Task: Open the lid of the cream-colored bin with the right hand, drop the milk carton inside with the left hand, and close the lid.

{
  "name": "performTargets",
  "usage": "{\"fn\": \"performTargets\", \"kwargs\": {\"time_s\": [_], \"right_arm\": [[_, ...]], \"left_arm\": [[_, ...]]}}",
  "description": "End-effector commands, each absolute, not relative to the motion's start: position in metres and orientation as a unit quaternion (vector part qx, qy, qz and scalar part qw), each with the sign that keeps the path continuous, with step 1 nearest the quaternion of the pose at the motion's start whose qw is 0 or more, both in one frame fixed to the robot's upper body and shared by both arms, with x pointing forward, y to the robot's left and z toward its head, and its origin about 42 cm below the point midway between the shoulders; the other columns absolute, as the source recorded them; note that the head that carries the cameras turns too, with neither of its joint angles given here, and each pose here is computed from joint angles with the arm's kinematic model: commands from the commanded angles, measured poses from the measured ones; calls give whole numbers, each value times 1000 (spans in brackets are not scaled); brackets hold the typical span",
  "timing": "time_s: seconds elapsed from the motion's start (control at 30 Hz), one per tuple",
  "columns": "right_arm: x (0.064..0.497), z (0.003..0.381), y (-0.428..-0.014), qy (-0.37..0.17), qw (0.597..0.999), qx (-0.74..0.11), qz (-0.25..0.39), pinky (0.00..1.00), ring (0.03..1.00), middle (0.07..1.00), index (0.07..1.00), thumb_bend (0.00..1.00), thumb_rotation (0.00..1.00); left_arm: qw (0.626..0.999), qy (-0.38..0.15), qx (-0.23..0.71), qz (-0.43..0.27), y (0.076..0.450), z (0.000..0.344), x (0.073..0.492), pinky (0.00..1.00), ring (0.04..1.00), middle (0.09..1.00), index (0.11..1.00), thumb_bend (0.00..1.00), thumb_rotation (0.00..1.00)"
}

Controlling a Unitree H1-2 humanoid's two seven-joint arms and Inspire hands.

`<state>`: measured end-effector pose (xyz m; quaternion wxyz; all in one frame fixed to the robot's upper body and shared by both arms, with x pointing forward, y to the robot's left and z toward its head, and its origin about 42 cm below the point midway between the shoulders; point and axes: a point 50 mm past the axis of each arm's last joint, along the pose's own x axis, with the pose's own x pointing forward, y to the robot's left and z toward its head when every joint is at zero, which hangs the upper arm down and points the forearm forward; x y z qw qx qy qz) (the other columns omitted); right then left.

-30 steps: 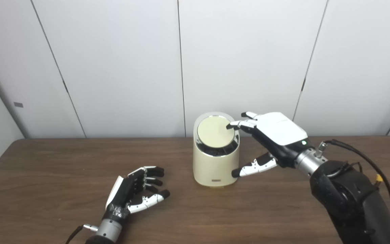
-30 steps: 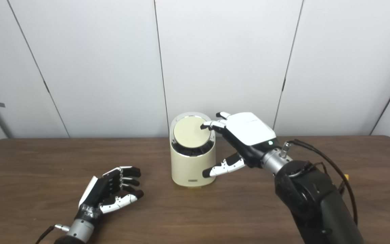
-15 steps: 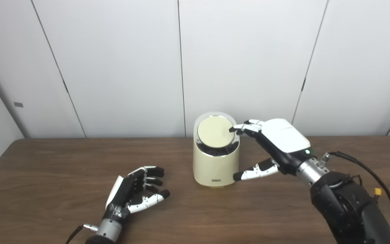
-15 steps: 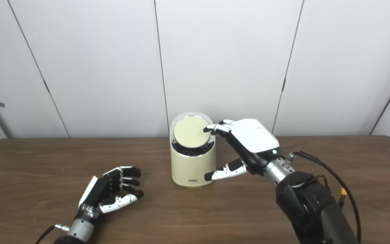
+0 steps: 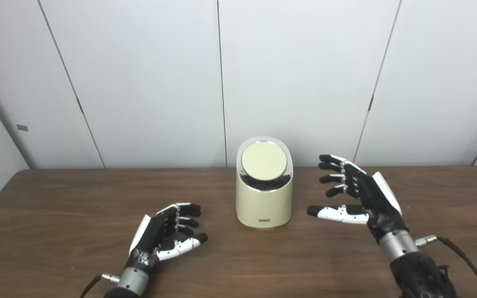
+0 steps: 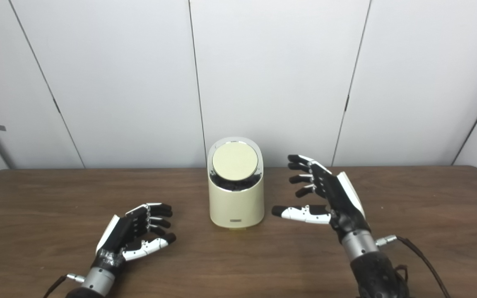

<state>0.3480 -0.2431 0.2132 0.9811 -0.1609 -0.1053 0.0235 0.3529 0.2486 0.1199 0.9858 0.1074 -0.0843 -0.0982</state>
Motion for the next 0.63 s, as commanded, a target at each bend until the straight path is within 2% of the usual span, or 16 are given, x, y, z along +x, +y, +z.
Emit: {"fn": "performTargets", "kwargs": {"time_s": [0.0,0.1,0.2,0.27,0.43,0.6], "right_arm": [[349,219,-246,-134,980,-146,16,604,719,817,839,729,226],[345,206,-249,-137,982,-128,15,608,722,810,836,739,251],[345,187,-254,-153,982,-104,22,611,741,814,837,733,199],[346,178,-256,-160,982,-98,27,610,750,822,842,734,199],[346,165,-261,-163,980,-106,30,618,762,849,859,794,253],[340,159,-261,-163,981,-97,36,641,805,875,884,808,255]], "left_arm": [[983,-105,109,-107,250,127,355,555,622,702,712,726,139],[983,-107,109,-106,250,128,355,553,616,693,707,732,140],[983,-108,102,-112,250,129,355,545,617,699,712,719,121],[982,-110,98,-115,249,129,354,546,617,700,712,724,120],[980,-125,98,-118,249,131,352,550,615,691,711,731,147],[980,-131,91,-122,248,134,350,568,626,699,719,731,169]]}}
